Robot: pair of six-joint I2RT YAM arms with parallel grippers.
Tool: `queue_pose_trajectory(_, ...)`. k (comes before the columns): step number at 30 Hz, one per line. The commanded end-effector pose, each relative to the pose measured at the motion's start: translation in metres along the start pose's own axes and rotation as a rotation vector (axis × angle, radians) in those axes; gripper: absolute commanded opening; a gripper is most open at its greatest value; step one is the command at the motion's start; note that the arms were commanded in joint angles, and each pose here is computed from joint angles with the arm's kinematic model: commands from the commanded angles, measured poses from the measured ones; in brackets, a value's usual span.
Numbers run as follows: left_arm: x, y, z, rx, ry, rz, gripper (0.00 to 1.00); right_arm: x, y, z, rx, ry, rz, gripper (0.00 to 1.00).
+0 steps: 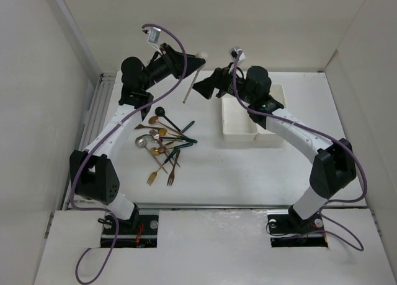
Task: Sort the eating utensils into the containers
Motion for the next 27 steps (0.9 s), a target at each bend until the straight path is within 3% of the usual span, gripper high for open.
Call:
queue_pose_trajectory(1,-0.021,0.013,-0.003,-0.051,-0.073,0.072,0.00,0.037,0.029,0.000,-0.088,0.190,-0.036,0.91)
queue_pose_trajectory(8,-0.018,0.019,-0.002,-0.057,-0.078,0.137,0.00,0.025,0.013,-0.020,-0.062,0.150,-0.053,0.89)
queue_pose_trajectory(14,-0.011,0.022,0.000,-0.059,-0.066,0.167,0.00,0.034,0.015,-0.029,-0.032,0.223,-0.101,0.89)
queue_pose_trajectory(27,-0.003,0.014,-0.001,-0.048,-0.055,0.154,0.00,0.028,0.018,0.028,-0.025,0.289,0.032,0.86)
Point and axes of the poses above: each gripper's point midway between its finger pads, its own z axis out along the fingers, its own x axis along the line the jaws close on, y = z × x, the point moved 7 cm from there along -z, back along the fingers, and after that the axes turned 4 degrees about z, right-handed, at the moved point
